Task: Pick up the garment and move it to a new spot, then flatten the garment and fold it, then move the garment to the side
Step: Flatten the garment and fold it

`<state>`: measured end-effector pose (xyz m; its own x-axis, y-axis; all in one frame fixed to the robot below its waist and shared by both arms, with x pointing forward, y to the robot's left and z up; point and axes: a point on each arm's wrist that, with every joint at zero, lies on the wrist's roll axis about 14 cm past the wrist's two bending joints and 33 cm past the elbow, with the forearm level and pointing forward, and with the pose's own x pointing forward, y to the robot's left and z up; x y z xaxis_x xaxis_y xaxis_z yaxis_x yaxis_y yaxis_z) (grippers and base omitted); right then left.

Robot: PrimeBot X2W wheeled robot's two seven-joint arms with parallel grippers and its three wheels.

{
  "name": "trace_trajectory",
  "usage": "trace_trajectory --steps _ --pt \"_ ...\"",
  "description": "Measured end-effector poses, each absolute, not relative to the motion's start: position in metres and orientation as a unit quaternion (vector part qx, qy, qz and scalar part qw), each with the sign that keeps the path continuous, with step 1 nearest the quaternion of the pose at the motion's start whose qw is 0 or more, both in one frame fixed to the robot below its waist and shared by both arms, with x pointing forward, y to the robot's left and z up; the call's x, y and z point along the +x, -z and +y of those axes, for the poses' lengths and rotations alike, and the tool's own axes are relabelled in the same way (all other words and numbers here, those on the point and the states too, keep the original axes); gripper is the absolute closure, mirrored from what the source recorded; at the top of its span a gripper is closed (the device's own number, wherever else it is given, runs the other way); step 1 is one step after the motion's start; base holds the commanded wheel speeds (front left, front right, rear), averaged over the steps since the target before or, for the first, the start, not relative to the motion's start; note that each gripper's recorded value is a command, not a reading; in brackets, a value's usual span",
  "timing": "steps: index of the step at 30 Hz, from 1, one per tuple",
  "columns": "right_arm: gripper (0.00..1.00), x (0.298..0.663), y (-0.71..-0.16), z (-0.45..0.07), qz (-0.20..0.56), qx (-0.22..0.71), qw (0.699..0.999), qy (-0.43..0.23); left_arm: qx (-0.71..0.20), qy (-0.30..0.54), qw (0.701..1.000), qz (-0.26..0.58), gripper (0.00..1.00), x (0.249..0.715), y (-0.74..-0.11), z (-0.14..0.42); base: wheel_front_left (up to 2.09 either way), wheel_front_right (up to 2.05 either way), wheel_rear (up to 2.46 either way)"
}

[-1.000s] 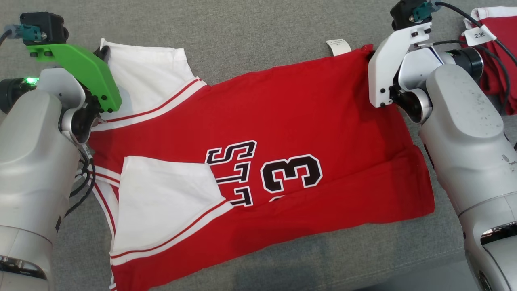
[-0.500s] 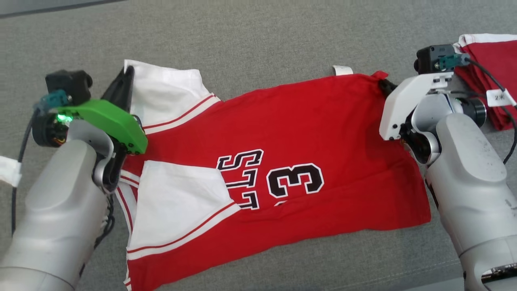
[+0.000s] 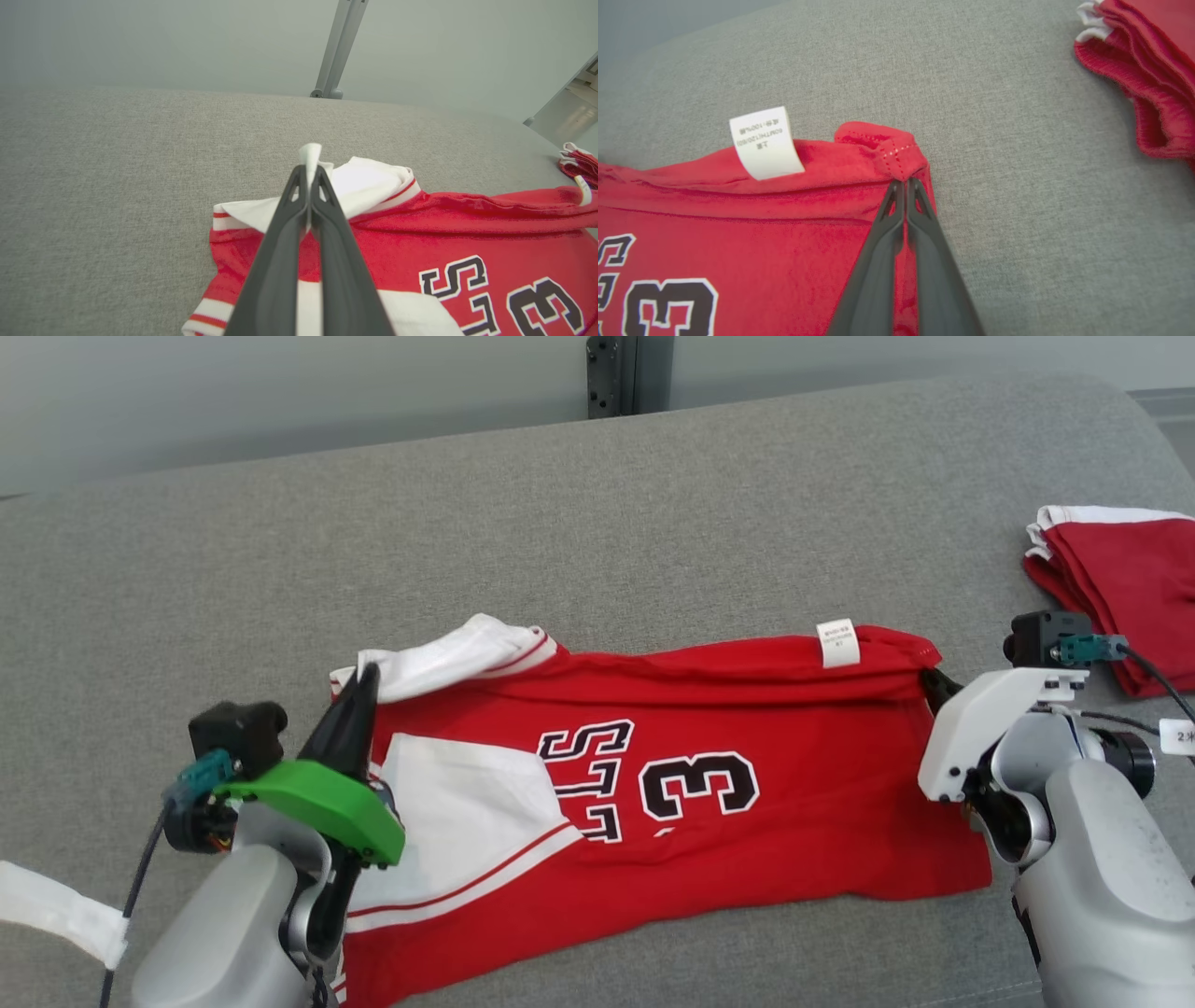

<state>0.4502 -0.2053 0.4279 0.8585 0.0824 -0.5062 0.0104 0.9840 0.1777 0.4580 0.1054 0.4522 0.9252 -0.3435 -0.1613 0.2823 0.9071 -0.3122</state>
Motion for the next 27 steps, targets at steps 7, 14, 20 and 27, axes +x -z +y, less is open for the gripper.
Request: trace_trajectory --steps 7,14,20,27 --pt "1.00 0.426 -0.422 -0.207 0.274 0.104 0.956 0.000 -0.165 0.150 0.967 0.125 1.00 0.406 -0.446 0.106 0.00 0.00 0.00" --pt "1.00 0.415 -0.421 -0.204 0.279 0.113 0.954 0.004 -0.186 0.136 0.962 0.149 1.00 0.366 -0.442 0.108 0.00 0.00 0.00" --pt "1.00 0.403 -0.421 -0.209 0.281 0.119 0.952 0.017 -0.196 0.128 0.959 0.161 1.00 0.339 -0.441 0.108 0.00 0.00 0.00" --pt "1.00 0.390 -0.420 -0.210 0.289 0.117 0.950 0.020 -0.196 0.122 0.957 0.177 1.00 0.318 -0.438 0.110 0.00 0.00 0.00"
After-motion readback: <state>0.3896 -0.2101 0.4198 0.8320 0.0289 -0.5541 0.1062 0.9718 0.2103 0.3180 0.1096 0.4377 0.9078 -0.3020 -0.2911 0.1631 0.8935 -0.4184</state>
